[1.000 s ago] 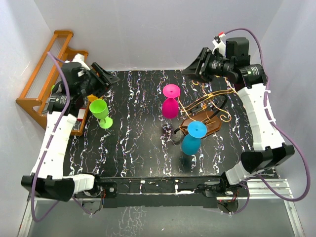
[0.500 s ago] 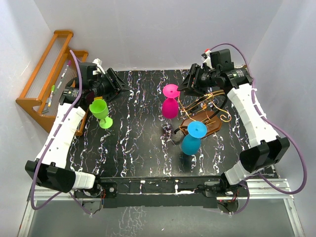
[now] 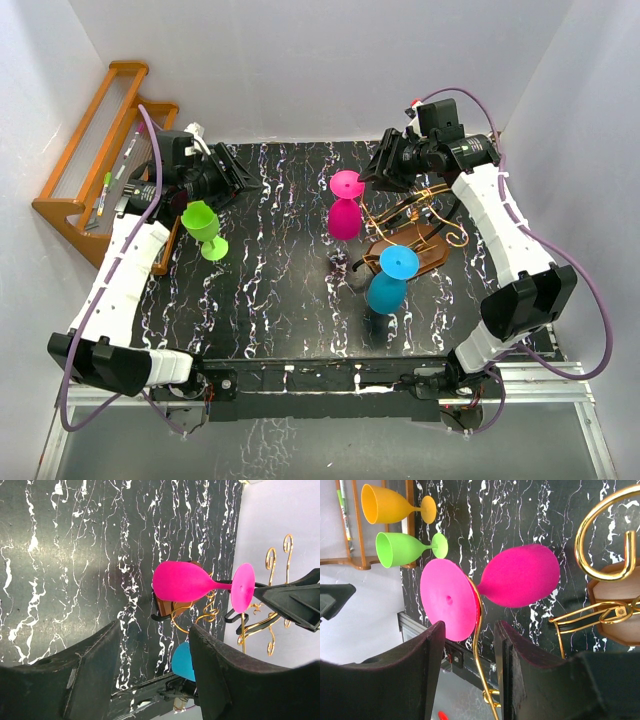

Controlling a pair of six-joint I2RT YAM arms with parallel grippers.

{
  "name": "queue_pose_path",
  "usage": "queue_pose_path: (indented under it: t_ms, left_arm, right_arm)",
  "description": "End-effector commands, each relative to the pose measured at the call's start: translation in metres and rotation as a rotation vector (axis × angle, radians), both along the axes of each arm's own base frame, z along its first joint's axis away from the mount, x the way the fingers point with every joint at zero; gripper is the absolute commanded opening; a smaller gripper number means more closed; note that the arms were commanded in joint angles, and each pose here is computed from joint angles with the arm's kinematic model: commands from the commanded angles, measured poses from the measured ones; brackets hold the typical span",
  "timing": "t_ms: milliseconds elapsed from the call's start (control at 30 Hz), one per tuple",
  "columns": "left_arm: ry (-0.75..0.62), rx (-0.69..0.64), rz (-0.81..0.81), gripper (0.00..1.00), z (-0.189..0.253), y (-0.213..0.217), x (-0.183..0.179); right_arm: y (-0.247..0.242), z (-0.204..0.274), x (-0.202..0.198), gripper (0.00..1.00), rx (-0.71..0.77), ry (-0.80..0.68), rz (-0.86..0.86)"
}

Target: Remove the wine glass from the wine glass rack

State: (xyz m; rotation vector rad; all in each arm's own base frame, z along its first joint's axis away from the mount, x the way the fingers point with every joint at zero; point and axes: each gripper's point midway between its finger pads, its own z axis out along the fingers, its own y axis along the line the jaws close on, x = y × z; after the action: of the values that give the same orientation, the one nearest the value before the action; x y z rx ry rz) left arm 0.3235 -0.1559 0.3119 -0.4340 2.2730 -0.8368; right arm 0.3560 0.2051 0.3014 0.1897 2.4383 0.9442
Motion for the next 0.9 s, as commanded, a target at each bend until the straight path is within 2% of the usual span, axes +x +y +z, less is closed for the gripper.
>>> queue_pose_path:
  t_ms: [0, 433, 867]
  left_arm:
    - [-0.026, 0.009, -0.009, 0.54, 0.006, 0.003, -0.013]
    - [-0.01, 0.032, -0.003, 0.54, -0.001, 0.008, -0.021]
    - [0.001, 0.046, 0.003, 0.54, -0.006, 0.012, -0.025]
  right_arm:
    - [0.008, 0.025, 0.014, 0.46, 0.03, -0.116, 0.001]
    - [0.023, 0.016, 0.014, 0.45, 0.032, -0.104, 0.026]
    - [0.036, 0.03, 0.012, 0.44, 0.079, -0.139, 0.047]
